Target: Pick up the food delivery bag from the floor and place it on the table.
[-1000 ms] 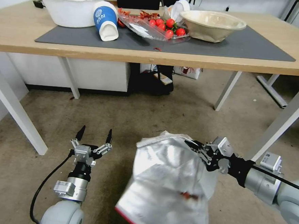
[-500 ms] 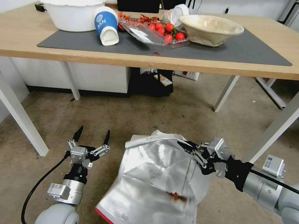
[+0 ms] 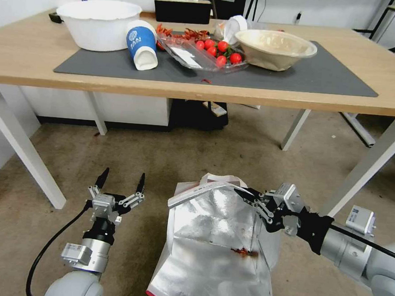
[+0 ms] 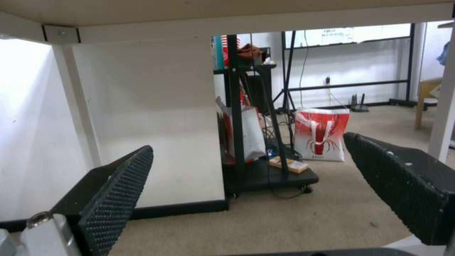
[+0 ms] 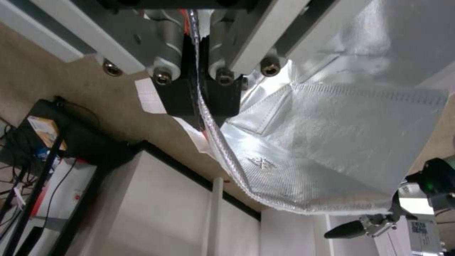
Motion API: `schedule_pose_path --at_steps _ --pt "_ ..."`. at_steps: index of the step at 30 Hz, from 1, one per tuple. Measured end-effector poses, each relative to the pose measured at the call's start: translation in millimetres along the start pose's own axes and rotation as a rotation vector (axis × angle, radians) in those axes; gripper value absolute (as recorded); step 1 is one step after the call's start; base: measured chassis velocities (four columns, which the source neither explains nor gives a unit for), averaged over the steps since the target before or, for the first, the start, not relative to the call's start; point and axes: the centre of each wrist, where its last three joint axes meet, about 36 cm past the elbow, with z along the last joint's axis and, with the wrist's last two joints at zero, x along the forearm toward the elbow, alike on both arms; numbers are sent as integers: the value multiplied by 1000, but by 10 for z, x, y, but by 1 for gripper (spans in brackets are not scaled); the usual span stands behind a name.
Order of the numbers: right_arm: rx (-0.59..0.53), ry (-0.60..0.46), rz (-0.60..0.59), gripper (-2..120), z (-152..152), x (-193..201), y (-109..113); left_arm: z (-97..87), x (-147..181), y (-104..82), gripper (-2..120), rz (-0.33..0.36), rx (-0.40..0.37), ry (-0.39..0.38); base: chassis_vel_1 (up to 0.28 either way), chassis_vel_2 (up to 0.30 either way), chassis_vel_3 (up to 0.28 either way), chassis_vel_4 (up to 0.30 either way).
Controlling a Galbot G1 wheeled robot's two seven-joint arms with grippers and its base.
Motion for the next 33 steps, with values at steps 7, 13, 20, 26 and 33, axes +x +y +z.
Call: schedule_pose_path --at_steps 7,13,20,26,33 --pt "-17 4 -6 0 14 1 6 7 -2 2 100 -1 -1 5 0 0 0 0" --pt "-49 6 -11 0 27 0 11 20 -5 -1 100 0 0 8 0 0 0 0" --pt "-66 17 -12 0 72 6 35 0 -24 6 100 3 -3 5 0 0 0 0" --pt "-67 10 -9 0 71 6 34 0 -25 15 100 5 -6 7 0 0 0 0" --pt "-63 3 -8 0 87 4 46 -1 -26 22 100 5 -7 8 0 0 0 0"
